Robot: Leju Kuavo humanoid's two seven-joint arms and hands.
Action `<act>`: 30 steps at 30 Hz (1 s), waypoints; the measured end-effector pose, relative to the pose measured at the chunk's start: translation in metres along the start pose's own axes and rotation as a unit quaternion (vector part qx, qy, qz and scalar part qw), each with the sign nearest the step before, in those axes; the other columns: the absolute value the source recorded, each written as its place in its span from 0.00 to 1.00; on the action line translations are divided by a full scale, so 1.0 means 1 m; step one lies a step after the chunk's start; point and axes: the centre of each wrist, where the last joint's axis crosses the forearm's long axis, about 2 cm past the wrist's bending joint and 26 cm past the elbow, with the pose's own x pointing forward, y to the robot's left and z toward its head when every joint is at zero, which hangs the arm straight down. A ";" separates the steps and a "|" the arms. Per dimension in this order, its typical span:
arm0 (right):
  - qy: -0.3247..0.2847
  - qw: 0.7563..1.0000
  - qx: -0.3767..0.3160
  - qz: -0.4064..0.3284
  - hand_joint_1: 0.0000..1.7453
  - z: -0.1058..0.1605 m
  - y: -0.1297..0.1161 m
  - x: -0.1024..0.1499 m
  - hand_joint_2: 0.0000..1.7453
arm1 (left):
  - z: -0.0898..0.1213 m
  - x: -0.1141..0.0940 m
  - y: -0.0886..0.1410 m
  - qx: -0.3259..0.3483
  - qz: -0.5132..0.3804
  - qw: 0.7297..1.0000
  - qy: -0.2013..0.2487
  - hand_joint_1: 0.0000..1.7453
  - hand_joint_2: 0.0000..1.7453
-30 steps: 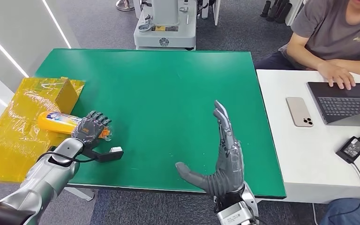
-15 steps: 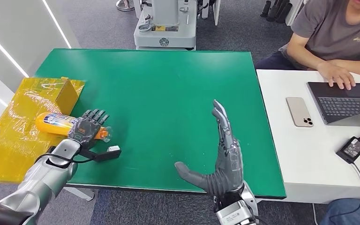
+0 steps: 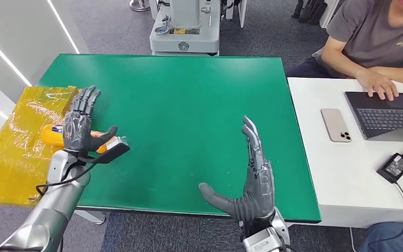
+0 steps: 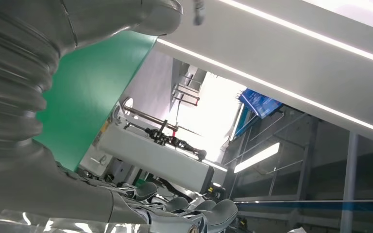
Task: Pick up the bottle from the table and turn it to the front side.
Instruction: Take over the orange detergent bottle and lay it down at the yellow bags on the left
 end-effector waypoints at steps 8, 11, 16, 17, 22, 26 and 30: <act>0.002 1.000 -0.001 -0.002 0.00 0.002 0.000 0.000 1.00 | -0.017 0.050 0.025 0.148 0.170 0.974 -0.028 0.00 1.00; 0.001 1.000 -0.002 -0.005 0.00 0.002 0.000 0.000 1.00 | -0.020 0.063 0.033 0.168 0.205 0.963 -0.046 0.00 1.00; 0.003 1.000 -0.001 -0.012 0.00 0.002 0.000 -0.001 1.00 | -0.022 0.101 0.043 0.170 0.400 0.898 -0.067 0.00 1.00; 0.004 1.000 -0.002 -0.012 0.00 0.002 0.000 -0.002 1.00 | -0.021 0.110 0.040 0.158 0.455 0.874 -0.063 0.00 1.00; 0.009 1.000 -0.005 -0.009 0.00 0.004 0.001 -0.004 1.00 | -0.014 0.149 0.020 0.102 0.683 0.723 -0.012 0.00 1.00; 0.012 1.000 -0.006 -0.006 0.00 0.005 0.001 -0.005 1.00 | -0.007 0.176 0.007 0.068 0.807 0.587 0.001 0.00 1.00; 0.018 1.000 -0.010 0.002 0.00 0.009 0.002 -0.004 1.00 | 0.001 0.194 -0.002 0.077 0.833 0.548 0.011 0.00 1.00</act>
